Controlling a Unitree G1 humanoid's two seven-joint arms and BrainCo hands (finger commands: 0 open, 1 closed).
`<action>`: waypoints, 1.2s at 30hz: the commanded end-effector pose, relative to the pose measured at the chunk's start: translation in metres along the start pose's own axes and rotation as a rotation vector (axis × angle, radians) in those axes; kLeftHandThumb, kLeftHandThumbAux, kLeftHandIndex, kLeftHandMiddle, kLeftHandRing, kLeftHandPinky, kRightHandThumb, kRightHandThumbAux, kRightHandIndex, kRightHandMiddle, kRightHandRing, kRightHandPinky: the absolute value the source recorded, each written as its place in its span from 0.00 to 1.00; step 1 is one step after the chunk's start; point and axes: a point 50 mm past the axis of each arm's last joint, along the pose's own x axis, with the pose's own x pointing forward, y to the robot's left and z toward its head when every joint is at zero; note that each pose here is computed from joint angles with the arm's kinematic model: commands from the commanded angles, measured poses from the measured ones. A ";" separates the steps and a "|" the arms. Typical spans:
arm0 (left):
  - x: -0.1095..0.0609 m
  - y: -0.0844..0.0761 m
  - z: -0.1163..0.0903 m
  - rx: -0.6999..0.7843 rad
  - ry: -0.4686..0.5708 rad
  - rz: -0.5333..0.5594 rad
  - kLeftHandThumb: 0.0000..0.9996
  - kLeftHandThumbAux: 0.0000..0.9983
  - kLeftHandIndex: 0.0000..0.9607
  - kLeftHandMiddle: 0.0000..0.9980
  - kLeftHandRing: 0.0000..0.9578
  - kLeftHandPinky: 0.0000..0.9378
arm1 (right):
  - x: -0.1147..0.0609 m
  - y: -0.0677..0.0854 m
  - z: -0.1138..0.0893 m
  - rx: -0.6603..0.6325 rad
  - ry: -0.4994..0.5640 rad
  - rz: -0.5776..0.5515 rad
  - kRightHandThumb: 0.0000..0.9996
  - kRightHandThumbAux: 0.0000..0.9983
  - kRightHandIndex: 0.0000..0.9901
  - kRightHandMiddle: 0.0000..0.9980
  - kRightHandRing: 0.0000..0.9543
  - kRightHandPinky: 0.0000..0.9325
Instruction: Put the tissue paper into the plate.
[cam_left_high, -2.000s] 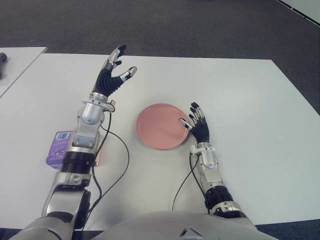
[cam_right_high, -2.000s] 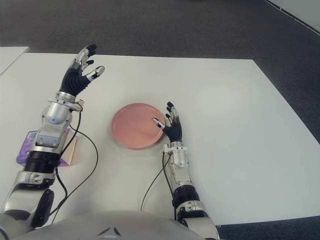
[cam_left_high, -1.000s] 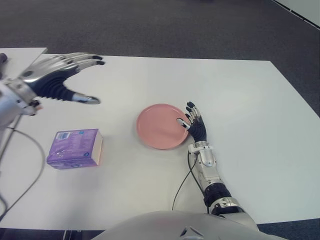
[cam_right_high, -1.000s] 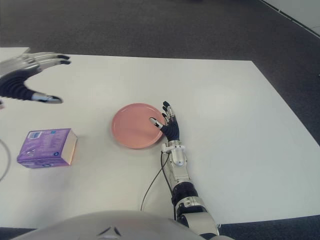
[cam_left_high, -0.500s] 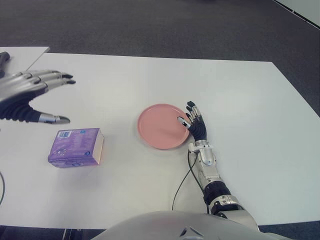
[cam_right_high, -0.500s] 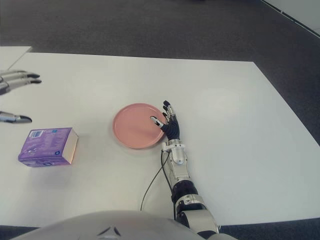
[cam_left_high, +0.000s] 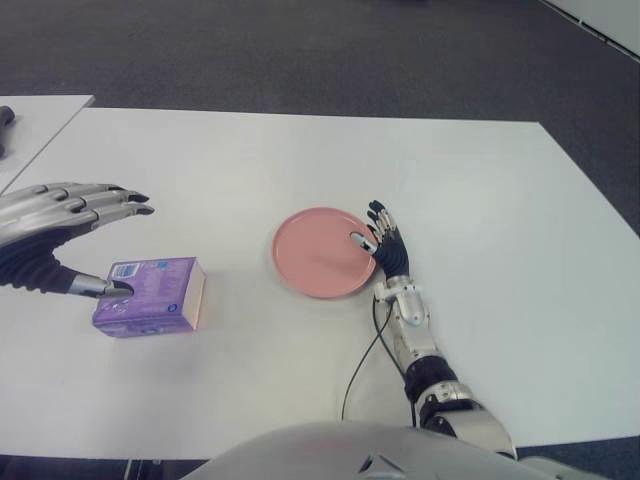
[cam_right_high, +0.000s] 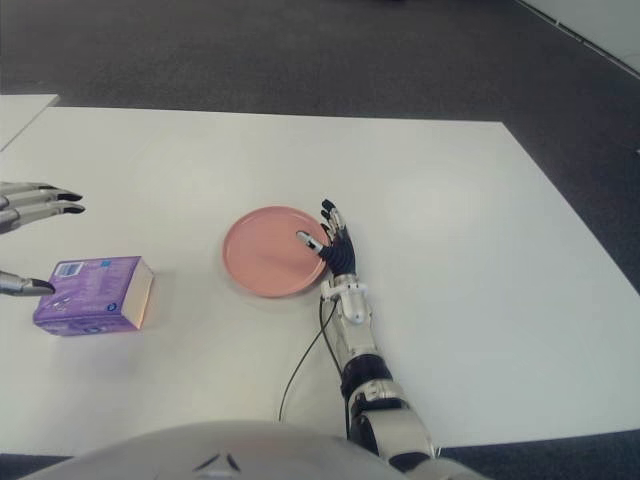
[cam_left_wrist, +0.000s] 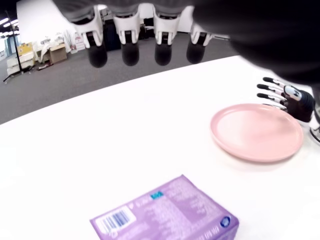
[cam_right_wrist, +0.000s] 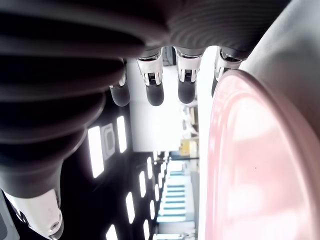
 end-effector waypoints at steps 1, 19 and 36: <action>-0.004 -0.011 0.000 -0.018 0.012 -0.085 0.13 0.22 0.00 0.00 0.00 0.00 | -0.037 -0.009 -0.045 0.035 0.221 -0.024 0.16 0.66 0.05 0.02 0.00 0.04; 0.004 -0.037 0.012 -0.069 -0.011 -0.206 0.15 0.21 0.00 0.00 0.00 0.00 | -0.040 -0.013 -0.044 0.048 0.175 -0.006 0.11 0.67 0.05 0.01 0.00 0.04; 0.015 -0.047 0.008 -0.102 -0.008 -0.093 0.16 0.18 0.00 0.00 0.00 0.00 | -0.040 -0.015 -0.044 0.061 0.168 -0.023 0.10 0.70 0.06 0.03 0.01 0.06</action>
